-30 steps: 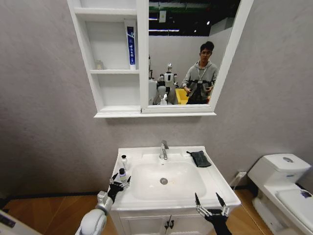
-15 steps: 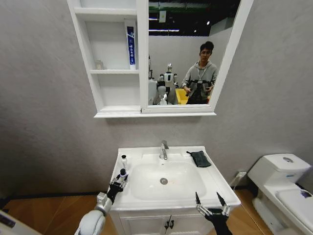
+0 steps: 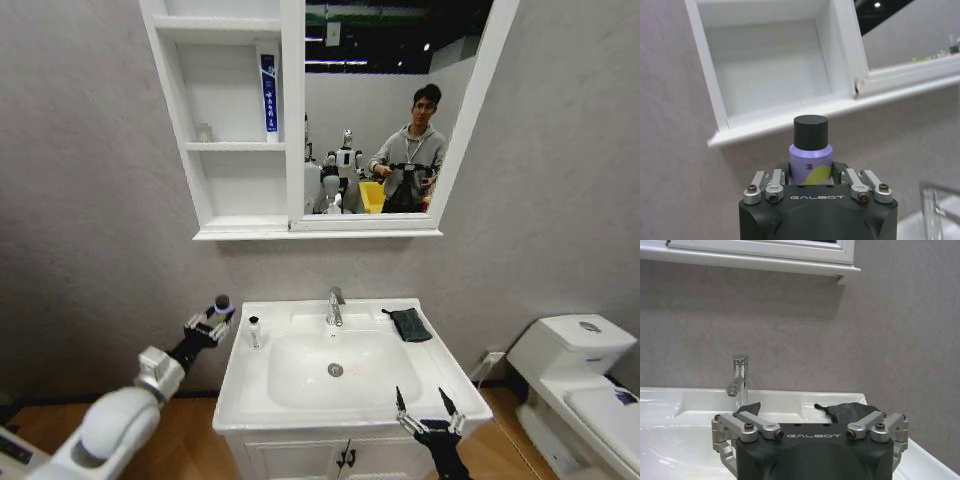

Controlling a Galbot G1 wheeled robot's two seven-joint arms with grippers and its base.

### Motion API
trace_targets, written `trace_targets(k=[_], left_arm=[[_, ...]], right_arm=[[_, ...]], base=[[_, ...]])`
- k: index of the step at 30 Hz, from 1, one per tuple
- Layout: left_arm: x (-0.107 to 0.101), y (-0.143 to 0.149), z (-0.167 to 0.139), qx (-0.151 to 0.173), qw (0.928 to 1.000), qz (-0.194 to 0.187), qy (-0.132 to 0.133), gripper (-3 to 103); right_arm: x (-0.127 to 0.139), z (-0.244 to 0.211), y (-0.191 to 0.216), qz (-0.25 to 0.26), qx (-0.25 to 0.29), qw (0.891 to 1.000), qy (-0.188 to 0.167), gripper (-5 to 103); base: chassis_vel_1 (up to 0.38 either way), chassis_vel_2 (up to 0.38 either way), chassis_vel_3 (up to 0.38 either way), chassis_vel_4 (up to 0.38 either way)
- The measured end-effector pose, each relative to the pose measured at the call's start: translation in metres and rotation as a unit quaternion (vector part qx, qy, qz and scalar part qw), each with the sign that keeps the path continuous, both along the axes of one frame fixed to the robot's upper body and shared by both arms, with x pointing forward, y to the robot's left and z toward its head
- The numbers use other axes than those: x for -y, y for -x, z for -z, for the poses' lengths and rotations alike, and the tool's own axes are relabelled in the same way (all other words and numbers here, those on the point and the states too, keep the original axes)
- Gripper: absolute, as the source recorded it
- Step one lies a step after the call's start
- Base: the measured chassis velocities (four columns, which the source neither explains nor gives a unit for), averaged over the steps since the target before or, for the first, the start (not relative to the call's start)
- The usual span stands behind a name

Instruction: Move facial cleanser and shampoo from washbasin to cabinet, then wipe washbasin with towel.

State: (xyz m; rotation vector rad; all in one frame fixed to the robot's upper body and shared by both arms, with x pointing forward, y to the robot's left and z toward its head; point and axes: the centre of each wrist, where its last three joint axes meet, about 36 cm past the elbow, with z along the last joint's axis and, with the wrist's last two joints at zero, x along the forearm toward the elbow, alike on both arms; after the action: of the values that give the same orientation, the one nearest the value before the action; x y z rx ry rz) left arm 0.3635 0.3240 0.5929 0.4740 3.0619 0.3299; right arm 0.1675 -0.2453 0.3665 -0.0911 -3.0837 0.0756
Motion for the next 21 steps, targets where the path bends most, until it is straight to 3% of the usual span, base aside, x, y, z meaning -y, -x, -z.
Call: trace_targets(k=[1, 2, 4, 5, 7, 11, 15, 17, 19, 21], left_arm=[[0.001, -0.004, -0.022, 0.000, 1.0000, -0.010, 0.002, 43], [0.001, -0.004, -0.022, 0.000, 1.0000, -0.010, 0.002, 43], [-0.003, -0.019, -0.071, -0.018, 0.9993, -0.032, -0.009, 43], [-0.003, -0.019, -0.071, -0.018, 0.9993, -0.032, -0.009, 43], [-0.011, -0.028, -0.106, -0.052, 0.9973, -0.048, -0.018, 43], [-0.021, -0.034, -0.136, -0.072, 0.9958, -0.055, -0.017, 43], [-0.036, -0.051, -0.173, -0.084, 0.9943, -0.065, 0.009, 43], [-0.035, -0.054, -0.177, -0.088, 0.9940, -0.060, 0.024, 43], [-0.025, -0.056, -0.184, -0.105, 0.9920, -0.037, 0.059, 43], [-0.017, -0.056, -0.187, -0.110, 0.9912, -0.023, 0.069, 43]], right_arm=[[0.000, 0.001, -0.001, 0.000, 0.000, 1.000, -0.001, 100], [0.000, 0.001, -0.001, 0.000, 0.000, 1.000, -0.001, 100], [0.001, 0.004, -0.005, -0.001, 0.001, 1.000, -0.001, 100], [0.001, 0.004, -0.005, -0.001, 0.001, 1.000, -0.001, 100], [0.002, 0.004, -0.009, -0.001, 0.001, 1.000, -0.002, 100], [0.003, 0.005, -0.011, -0.001, 0.001, 1.000, -0.003, 100], [0.003, 0.006, -0.013, 0.001, 0.001, 1.000, -0.003, 100], [0.003, 0.006, -0.013, 0.001, 0.000, 1.000, -0.003, 100], [0.003, 0.007, -0.012, 0.002, -0.001, 1.000, -0.004, 100], [0.002, 0.007, -0.012, 0.002, -0.001, 1.000, -0.004, 100]], base=[[0.000, 0.000, 0.000, 0.000], [0.000, 0.000, 0.000, 0.000], [0.000, 0.000, 0.000, 0.000], [0.000, 0.000, 0.000, 0.000], [0.000, 0.000, 0.000, 0.000], [0.000, 0.000, 0.000, 0.000], [0.000, 0.000, 0.000, 0.000], [0.000, 0.000, 0.000, 0.000], [0.000, 0.000, 0.000, 0.000], [0.000, 0.000, 0.000, 0.000]])
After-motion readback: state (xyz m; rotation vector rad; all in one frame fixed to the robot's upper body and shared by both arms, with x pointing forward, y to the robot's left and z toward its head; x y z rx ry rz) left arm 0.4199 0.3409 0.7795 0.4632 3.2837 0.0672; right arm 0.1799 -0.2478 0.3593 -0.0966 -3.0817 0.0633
